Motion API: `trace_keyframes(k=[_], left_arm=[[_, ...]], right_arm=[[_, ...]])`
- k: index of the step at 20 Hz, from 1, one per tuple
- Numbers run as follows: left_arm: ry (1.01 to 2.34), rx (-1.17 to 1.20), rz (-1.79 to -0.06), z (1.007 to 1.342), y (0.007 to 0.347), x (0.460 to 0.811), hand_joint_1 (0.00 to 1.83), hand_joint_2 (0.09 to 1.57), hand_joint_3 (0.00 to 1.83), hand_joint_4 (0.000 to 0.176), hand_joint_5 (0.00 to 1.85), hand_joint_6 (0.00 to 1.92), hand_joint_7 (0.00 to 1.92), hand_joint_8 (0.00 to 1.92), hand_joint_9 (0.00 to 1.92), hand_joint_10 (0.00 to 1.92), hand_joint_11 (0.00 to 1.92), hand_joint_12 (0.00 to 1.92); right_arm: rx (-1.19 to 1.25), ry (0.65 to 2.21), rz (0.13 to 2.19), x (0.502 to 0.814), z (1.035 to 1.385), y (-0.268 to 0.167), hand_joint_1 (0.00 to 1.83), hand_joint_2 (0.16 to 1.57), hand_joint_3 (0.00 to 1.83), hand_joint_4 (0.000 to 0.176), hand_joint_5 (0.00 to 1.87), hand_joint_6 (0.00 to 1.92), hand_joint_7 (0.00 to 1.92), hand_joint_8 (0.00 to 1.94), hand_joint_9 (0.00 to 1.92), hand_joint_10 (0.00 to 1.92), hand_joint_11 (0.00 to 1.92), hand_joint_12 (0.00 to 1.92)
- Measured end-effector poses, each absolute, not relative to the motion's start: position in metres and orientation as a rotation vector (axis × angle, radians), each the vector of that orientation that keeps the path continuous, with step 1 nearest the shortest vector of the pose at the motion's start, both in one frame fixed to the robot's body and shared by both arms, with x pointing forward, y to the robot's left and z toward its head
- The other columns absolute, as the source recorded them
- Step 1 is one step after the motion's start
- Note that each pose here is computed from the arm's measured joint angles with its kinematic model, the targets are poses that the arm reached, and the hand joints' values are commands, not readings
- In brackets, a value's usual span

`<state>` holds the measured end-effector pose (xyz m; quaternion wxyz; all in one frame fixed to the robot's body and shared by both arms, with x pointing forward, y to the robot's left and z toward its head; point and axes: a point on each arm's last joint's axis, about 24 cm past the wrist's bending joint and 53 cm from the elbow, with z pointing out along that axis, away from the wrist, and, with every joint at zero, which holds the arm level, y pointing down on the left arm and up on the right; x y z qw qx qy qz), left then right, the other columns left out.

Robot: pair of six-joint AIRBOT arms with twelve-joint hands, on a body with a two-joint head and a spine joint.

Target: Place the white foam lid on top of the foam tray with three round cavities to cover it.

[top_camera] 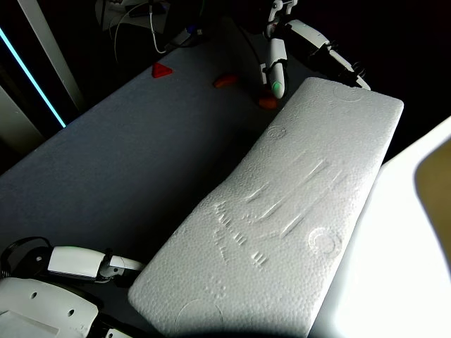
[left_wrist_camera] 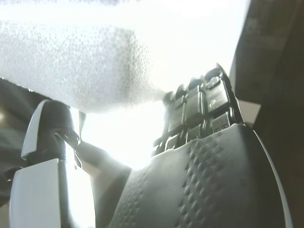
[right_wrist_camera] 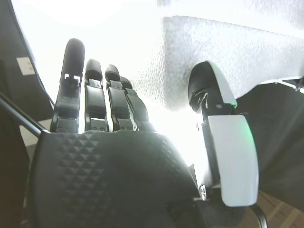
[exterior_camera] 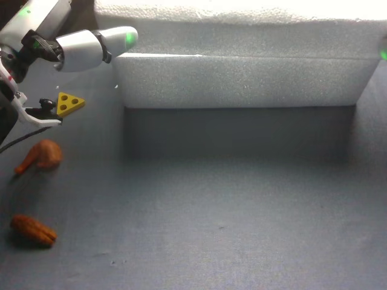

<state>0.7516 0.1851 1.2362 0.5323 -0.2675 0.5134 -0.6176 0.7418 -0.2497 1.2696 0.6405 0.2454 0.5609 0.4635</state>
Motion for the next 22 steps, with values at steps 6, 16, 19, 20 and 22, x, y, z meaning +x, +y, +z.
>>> trace_keyframes(k=[6, 16, 19, 20, 22], left_arm=[[1.230, -0.643, -1.464, 1.233, 0.188, 0.751, 0.63, 1.08, 0.00, 0.000, 0.17, 0.00, 0.00, 0.00, 0.00, 0.00, 0.01, 0.01], [1.278, -0.658, -1.431, 1.217, 0.190, 0.758, 0.57, 1.02, 0.00, 0.000, 0.00, 0.00, 0.00, 0.00, 0.00, 0.00, 0.00, 0.60], [1.288, -0.660, -1.422, 1.214, 0.190, 0.760, 0.56, 1.00, 0.00, 0.013, 0.00, 0.00, 0.00, 0.00, 0.00, 0.00, 0.00, 1.00], [1.290, -0.662, -1.421, 1.214, 0.190, 0.760, 0.54, 0.99, 0.00, 0.016, 0.00, 0.00, 0.00, 0.00, 0.02, 0.01, 0.00, 1.17], [1.299, -0.658, -1.406, 1.212, 0.192, 0.763, 0.54, 0.99, 0.00, 0.017, 0.00, 0.00, 0.00, 0.00, 0.02, 0.01, 0.00, 1.25]], right_arm=[[0.554, 1.278, 1.057, 0.745, 1.270, -0.248, 0.58, 1.23, 0.00, 0.000, 0.04, 0.01, 0.10, 0.02, 0.00, 0.22, 0.00, 0.87], [0.548, 1.296, 1.051, 0.747, 1.267, -0.247, 0.55, 1.25, 0.00, 0.000, 0.00, 0.00, 0.00, 0.00, 0.00, 0.00, 0.00, 0.03], [0.552, 1.297, 1.051, 0.747, 1.266, -0.247, 0.49, 1.28, 0.01, 0.000, 0.00, 0.00, 0.00, 0.00, 0.00, 0.00, 0.00, 0.00], [0.552, 1.298, 1.050, 0.747, 1.266, -0.248, 0.46, 1.29, 0.01, 0.000, 0.00, 0.00, 0.00, 0.00, 0.00, 0.00, 0.00, 0.00], [0.552, 1.300, 1.045, 0.747, 1.266, -0.249, 0.45, 1.29, 0.01, 0.000, 0.00, 0.00, 0.00, 0.00, 0.00, 0.00, 0.00, 0.00]])
